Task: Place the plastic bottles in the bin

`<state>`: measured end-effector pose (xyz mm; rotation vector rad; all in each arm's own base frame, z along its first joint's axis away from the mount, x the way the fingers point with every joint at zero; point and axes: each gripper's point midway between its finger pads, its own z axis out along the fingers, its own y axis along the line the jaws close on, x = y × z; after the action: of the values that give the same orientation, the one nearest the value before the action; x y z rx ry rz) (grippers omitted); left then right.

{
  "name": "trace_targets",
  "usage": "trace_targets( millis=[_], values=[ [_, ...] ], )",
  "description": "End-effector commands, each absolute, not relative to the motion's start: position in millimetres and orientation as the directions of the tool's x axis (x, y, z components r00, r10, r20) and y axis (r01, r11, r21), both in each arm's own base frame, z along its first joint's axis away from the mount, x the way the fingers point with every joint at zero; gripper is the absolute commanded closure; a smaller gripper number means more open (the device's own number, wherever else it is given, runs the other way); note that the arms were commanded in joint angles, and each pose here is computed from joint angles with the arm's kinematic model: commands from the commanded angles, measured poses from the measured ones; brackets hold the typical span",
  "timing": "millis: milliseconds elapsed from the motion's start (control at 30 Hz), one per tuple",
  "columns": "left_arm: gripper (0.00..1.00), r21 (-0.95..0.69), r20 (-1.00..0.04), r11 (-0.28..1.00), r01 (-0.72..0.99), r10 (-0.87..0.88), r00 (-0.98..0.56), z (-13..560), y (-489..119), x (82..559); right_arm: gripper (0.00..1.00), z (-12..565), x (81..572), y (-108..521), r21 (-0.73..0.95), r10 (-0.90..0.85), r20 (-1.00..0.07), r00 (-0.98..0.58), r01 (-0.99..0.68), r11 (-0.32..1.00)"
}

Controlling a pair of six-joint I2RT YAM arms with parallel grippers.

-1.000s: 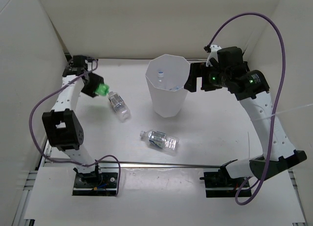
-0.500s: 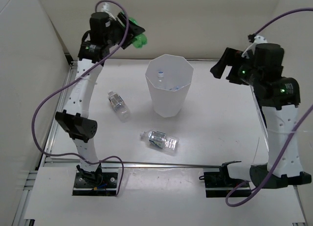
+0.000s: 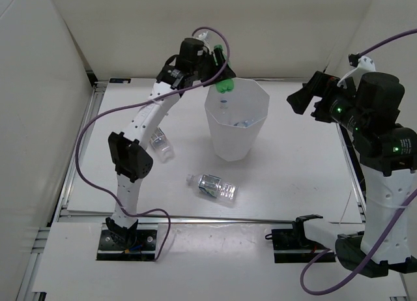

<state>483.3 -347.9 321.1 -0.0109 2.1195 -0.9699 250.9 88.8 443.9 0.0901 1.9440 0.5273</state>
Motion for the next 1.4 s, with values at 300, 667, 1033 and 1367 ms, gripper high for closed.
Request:
trace_targets(
  millis=[300, 667, 1033, 1367],
  values=[
    [0.22, -0.425, -0.797, 0.822, 0.38, -0.14, -0.588, 323.9, -350.8, 444.0, 0.0, 437.8, 238.4, 80.8, 0.391, 0.299, -0.855, -0.425, -0.148, 0.909],
    [0.08, -0.29, -0.882, 0.823, 0.489, -0.032, -0.469, 354.0, -382.6, 407.4, 0.0, 428.1, 251.2, 88.4, 0.408, 0.3, -0.837, -0.458, -0.157, 0.899],
    [0.03, -0.066, -0.959, 0.924, 0.377, 0.046, -0.28, 394.6, -364.6, 372.2, 0.0, 390.5, 268.5, 93.7, 0.431, 0.311, -0.788, -0.531, -0.116, 0.895],
    [0.01, -0.045, -0.984, 0.994, 0.102, -0.027, -0.174, 438.4, -294.5, 374.1, 0.21, 336.7, 283.9, 60.9, 0.405, 0.448, -0.702, -0.554, 0.207, 0.891]
  ],
)
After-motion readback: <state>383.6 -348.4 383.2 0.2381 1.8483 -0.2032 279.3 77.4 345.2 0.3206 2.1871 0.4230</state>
